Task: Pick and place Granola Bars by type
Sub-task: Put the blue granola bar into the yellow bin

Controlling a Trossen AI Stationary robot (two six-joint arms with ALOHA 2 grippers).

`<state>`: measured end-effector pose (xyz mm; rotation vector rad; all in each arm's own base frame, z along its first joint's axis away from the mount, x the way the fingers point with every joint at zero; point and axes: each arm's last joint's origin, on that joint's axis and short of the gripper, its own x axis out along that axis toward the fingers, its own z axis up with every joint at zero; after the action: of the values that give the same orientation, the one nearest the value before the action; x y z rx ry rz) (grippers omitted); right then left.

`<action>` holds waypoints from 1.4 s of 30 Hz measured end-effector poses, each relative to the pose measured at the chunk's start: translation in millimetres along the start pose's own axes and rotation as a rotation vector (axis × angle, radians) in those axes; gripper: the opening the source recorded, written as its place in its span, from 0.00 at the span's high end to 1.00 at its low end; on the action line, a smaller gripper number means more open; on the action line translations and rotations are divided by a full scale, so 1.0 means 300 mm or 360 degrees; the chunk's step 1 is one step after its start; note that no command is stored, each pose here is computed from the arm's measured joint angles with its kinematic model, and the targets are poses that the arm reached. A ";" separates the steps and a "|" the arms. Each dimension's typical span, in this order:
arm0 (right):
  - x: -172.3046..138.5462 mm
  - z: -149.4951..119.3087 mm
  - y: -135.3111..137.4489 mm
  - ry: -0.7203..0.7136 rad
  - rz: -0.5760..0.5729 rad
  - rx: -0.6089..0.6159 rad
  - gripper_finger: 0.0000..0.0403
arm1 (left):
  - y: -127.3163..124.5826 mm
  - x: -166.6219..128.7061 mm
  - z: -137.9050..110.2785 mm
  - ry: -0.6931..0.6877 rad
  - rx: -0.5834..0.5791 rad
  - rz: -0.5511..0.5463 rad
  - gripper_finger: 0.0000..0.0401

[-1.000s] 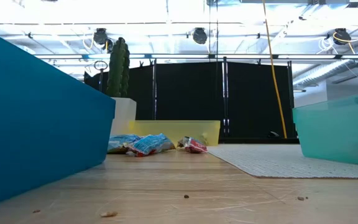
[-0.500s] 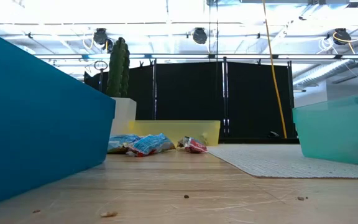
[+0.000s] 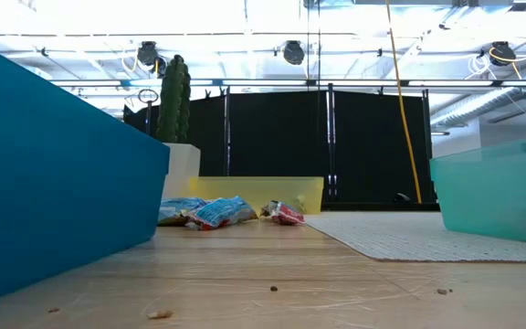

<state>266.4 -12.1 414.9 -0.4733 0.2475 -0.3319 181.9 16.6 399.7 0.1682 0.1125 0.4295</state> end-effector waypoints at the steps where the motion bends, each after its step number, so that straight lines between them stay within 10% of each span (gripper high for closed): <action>1: 0.000 0.000 0.000 0.0000 0.0000 0.0000 0.38 | 0.001 0.014 0.006 0.0047 0.0049 -0.0016 0.17; 19: -0.001 -0.026 0.006 0.0145 -0.0025 -0.0063 0.38 | 0.021 0.263 0.000 0.0844 0.0381 -0.0378 0.28; 42: -0.007 -0.067 0.023 0.0334 0.0062 -0.0029 0.38 | -0.053 0.466 -0.257 0.1499 0.0588 -0.0738 0.15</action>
<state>260.1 -13.6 394.6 -0.4515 0.4635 -0.3418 303.5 72.0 310.9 0.2833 1.1391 -0.0125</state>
